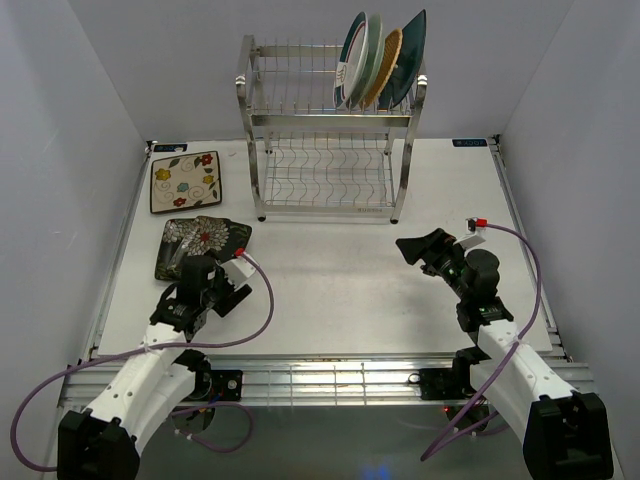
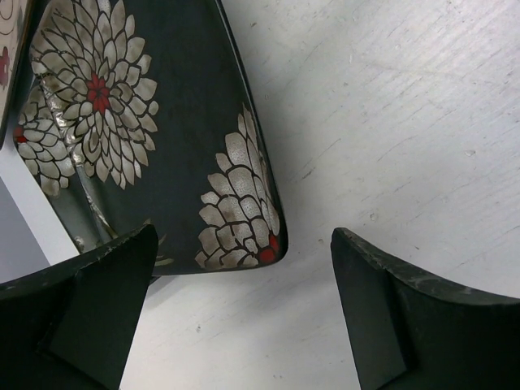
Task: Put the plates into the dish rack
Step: Pick up the plate at the center of the board.
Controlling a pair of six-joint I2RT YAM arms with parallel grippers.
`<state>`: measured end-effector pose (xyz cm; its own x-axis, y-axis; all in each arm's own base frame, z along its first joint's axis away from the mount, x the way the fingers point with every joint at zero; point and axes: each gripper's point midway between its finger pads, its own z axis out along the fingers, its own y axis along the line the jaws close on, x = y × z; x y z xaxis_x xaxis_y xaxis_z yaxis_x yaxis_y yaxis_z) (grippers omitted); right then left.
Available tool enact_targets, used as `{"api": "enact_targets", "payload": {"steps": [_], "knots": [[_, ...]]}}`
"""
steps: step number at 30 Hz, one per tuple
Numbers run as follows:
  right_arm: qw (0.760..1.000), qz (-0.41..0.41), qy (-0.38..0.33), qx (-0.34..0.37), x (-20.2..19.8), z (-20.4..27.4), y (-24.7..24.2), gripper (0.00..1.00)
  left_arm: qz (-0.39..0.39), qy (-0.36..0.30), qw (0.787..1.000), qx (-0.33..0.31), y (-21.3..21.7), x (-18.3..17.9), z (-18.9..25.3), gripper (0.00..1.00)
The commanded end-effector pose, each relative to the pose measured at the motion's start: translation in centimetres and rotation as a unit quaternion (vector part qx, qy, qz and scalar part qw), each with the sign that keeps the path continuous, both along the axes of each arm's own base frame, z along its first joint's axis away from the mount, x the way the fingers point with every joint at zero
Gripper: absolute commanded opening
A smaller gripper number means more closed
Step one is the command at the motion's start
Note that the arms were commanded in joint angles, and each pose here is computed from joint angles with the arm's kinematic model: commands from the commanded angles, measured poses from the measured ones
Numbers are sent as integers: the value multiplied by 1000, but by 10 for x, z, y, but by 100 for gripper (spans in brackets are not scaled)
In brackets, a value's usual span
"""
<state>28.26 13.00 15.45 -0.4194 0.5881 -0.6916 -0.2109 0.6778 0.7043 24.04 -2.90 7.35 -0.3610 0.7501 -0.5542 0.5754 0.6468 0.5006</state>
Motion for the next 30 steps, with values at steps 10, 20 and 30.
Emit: {"api": "enact_targets", "payload": {"steps": [10,20,30], "knots": [[1000,3,-29,1,8,23,2,90,-21,-6,1000,9,-3,-5,-9,95],[1000,4,-28,0,8,22,2,90,-21,-11,1000,21,-1,-1,-13,74],[1000,3,-30,0,7,22,1,90,-11,-24,999,24,1,6,-13,46]]}}
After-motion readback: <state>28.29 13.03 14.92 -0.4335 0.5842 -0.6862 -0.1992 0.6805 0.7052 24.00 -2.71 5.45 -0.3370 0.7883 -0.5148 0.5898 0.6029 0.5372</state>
